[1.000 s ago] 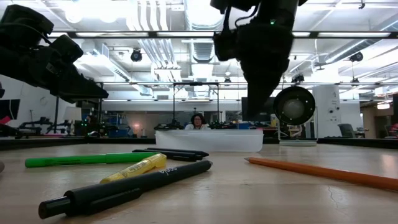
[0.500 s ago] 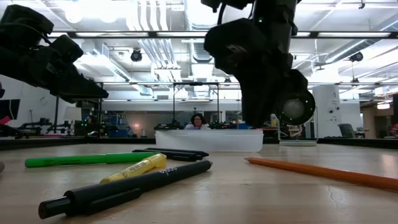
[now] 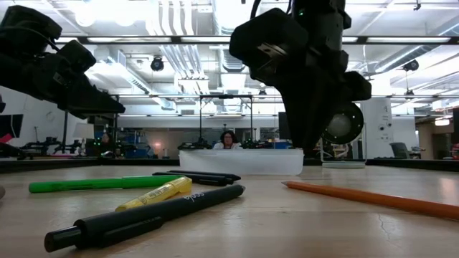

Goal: Pick & place school supplies into a supply box
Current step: Put the orange pencil into the supply box

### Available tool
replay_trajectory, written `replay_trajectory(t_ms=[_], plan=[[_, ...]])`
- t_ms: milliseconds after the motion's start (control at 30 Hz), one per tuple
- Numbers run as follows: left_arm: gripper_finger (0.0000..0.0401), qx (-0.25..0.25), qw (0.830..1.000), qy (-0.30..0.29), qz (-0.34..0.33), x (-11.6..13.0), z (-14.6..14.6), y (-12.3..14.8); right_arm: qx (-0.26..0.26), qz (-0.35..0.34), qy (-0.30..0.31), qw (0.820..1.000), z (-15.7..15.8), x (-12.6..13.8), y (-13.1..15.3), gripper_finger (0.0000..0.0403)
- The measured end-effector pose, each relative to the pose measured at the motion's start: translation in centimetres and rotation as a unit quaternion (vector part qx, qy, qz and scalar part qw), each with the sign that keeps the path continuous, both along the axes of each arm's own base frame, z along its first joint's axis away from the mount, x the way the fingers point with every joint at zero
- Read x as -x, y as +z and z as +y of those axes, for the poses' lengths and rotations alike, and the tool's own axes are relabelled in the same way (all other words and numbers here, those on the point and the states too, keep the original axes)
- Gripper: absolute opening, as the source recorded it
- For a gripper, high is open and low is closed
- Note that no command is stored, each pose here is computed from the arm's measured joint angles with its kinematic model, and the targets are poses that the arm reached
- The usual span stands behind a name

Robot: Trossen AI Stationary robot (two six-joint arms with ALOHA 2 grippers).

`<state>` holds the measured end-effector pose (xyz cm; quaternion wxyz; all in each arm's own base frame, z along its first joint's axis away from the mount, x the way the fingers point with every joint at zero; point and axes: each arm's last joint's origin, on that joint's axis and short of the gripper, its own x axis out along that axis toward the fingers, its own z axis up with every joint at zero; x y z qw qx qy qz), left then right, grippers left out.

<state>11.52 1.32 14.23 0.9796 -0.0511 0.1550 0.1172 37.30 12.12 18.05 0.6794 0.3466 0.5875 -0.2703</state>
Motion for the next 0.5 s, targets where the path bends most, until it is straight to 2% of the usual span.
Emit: replay_trajectory(t_ms=[200,500], plan=[[0.0069,0.000,1.000,0.000,0.000,0.0,0.0,0.0,-0.008,0.013,-0.020,1.000,0.5,0.0,-0.5,0.0068],[0.0069,0.000,1.000,0.000,0.000,0.0,0.0,0.0,-0.020,0.014,-0.009,1.000,1.8,-1.1,-0.9,0.0068]])
